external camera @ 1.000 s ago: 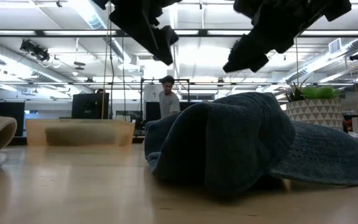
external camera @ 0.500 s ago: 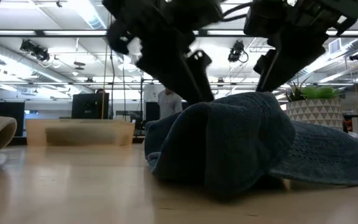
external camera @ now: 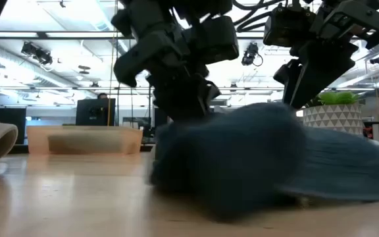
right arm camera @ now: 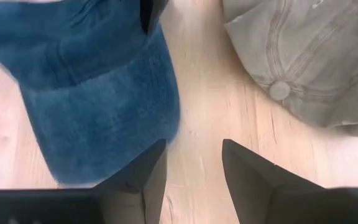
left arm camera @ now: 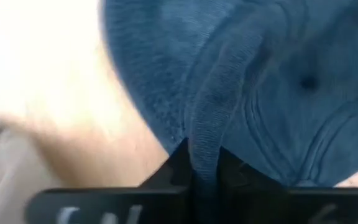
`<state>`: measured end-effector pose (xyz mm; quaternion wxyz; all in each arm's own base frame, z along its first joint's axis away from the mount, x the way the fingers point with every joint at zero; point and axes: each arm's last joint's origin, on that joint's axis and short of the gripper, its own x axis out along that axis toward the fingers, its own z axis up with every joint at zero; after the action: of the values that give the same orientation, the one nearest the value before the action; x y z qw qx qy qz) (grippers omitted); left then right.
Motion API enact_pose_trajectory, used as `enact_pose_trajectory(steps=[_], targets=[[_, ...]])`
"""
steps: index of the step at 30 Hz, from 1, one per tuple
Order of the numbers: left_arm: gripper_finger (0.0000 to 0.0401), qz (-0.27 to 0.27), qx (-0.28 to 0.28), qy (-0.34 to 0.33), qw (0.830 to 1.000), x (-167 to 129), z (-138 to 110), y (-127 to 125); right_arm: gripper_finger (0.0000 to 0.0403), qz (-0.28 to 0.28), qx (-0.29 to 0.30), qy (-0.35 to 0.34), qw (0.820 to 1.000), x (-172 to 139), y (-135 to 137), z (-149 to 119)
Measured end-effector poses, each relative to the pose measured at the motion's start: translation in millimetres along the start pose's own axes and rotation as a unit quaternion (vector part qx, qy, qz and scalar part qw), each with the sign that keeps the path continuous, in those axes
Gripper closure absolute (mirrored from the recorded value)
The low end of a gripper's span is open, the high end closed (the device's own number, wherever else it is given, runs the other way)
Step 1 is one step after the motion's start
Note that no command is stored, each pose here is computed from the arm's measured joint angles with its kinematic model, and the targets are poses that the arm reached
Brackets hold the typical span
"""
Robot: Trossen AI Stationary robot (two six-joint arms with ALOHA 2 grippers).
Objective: Pick & Place hat
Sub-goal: Put the blue cap into the orange bin
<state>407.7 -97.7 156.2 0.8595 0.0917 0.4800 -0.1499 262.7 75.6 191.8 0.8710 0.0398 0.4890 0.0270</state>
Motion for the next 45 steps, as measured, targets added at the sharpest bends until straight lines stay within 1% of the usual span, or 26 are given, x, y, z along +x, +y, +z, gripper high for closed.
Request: enact_pose_trajectory(steps=[4,7,9,12,14,16,18,21,26,32,40,41,45], targets=[[0.0384,0.003,-0.048,0.015,0.999,-18.9,-0.2,-0.2,0.0243,-0.001,0.000,0.003,1.000,0.0,-0.3,-0.6],[0.0390,0.016,-0.067,0.031,0.997,-48.7,-0.3,-1.0,0.0243,-0.002,0.000,0.006,1.000,0.0,-0.9,-1.0],[0.0391,0.045,-0.075,0.042,0.995,-70.8,-1.8,-2.1,0.0243,-0.002,0.001,0.007,1.000,0.0,-1.0,-1.1],[0.0390,0.122,-0.086,0.057,0.987,-112.4,-7.6,0.8,0.0243,-0.001,0.010,0.005,1.000,0.0,-0.8,-0.8],[0.0388,0.169,-0.083,0.072,0.979,-140.6,-14.5,3.8,0.0243,-0.002,0.011,0.003,1.000,0.0,-0.7,-0.3],[0.0388,0.208,-0.058,0.100,0.971,-166.3,-24.7,8.3,0.0243,-0.002,0.011,-0.004,1.000,0.0,-0.5,0.9],[0.0388,0.238,-0.031,0.135,0.961,-188.4,-36.1,14.3,0.0243,0.000,0.011,-0.009,1.000,0.0,-0.2,1.9],[0.0387,0.271,-0.008,0.175,0.946,-216.2,-51.6,26.0,0.0243,0.002,0.011,-0.016,1.000,-0.1,0.1,3.2],[0.0387,0.270,0.021,0.241,0.932,-247.1,-75.9,51.3,0.0243,0.004,0.012,-0.025,1.000,-0.1,0.6,4.9],[0.0386,0.236,0.097,0.327,0.910,-269.6,-103.9,90.3,0.0243,-0.012,0.008,-0.033,0.999,-0.1,-2.5,6.5],[0.0386,0.213,0.119,0.393,0.887,-294.0,-145.2,148.8,0.0243,-0.025,0.012,-0.038,0.999,0.4,-14.7,10.3],[0.0386,0.207,0.123,0.399,0.885,-296.2,-150.5,155.2,0.0243,-0.026,0.009,-0.038,0.999,0.5,-16.3,10.7],[0.0385,0.172,0.140,0.400,0.889,-301.5,-169.5,175.6,0.0243,-0.034,0.006,-0.041,0.999,0.6,-23.5,12.8]])
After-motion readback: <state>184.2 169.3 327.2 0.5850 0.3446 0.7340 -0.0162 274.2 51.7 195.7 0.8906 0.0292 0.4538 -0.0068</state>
